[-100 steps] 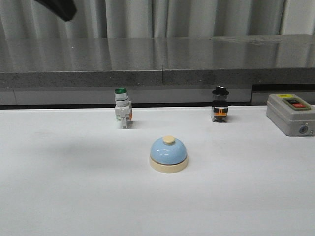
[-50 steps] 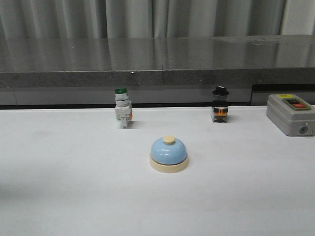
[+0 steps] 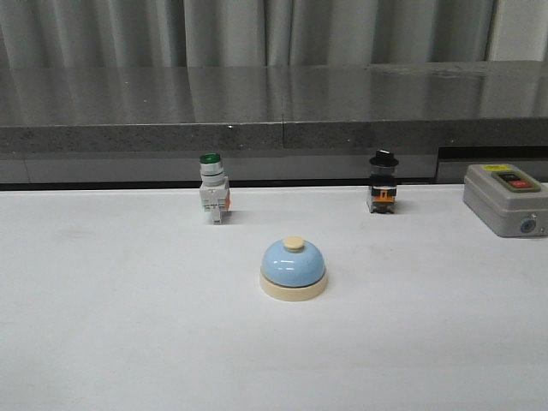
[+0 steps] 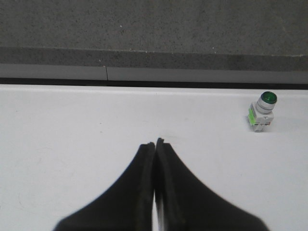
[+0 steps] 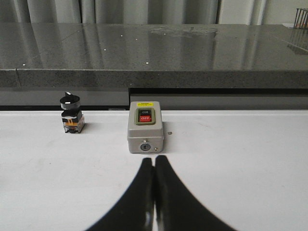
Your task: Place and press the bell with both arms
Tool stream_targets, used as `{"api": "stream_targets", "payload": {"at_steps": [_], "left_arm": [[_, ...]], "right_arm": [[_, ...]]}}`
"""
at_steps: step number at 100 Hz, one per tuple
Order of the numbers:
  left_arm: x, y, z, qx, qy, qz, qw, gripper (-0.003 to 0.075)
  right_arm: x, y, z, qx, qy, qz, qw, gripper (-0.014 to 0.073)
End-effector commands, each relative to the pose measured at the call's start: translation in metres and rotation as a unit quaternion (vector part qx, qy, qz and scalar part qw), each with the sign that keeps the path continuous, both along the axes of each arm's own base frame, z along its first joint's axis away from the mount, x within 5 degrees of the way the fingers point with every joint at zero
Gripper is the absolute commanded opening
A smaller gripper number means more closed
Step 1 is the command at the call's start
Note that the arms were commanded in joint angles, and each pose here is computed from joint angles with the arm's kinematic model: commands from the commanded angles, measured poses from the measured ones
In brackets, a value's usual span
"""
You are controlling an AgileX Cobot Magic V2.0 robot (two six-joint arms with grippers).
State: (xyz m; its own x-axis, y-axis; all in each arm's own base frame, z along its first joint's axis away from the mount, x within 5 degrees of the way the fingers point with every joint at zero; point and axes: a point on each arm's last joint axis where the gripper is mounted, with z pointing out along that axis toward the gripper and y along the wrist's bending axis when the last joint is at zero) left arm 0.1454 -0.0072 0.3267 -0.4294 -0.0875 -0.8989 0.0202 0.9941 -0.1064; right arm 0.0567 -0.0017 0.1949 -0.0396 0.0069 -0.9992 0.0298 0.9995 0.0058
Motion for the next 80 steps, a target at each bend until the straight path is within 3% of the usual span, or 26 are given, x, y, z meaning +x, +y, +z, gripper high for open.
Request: {"api": "stream_targets", "payload": {"at_steps": [1,54,80], "left_arm": [[-0.013,0.001,0.013,-0.01,-0.081,0.007,0.997,-0.002],[-0.076,0.003,-0.032,-0.01,-0.184,0.011,0.983,-0.002],[-0.095,0.005,-0.049,0.003,-0.267,0.015,0.963,-0.002]], "right_arm": [[-0.002,0.0,0.012,-0.009,-0.051,-0.001,0.999,-0.0069],[-0.002,0.0,0.012,-0.009,-0.051,-0.001,0.999,-0.0069],[-0.002,0.0,0.012,-0.009,-0.051,-0.001,0.999,-0.0069]]}}
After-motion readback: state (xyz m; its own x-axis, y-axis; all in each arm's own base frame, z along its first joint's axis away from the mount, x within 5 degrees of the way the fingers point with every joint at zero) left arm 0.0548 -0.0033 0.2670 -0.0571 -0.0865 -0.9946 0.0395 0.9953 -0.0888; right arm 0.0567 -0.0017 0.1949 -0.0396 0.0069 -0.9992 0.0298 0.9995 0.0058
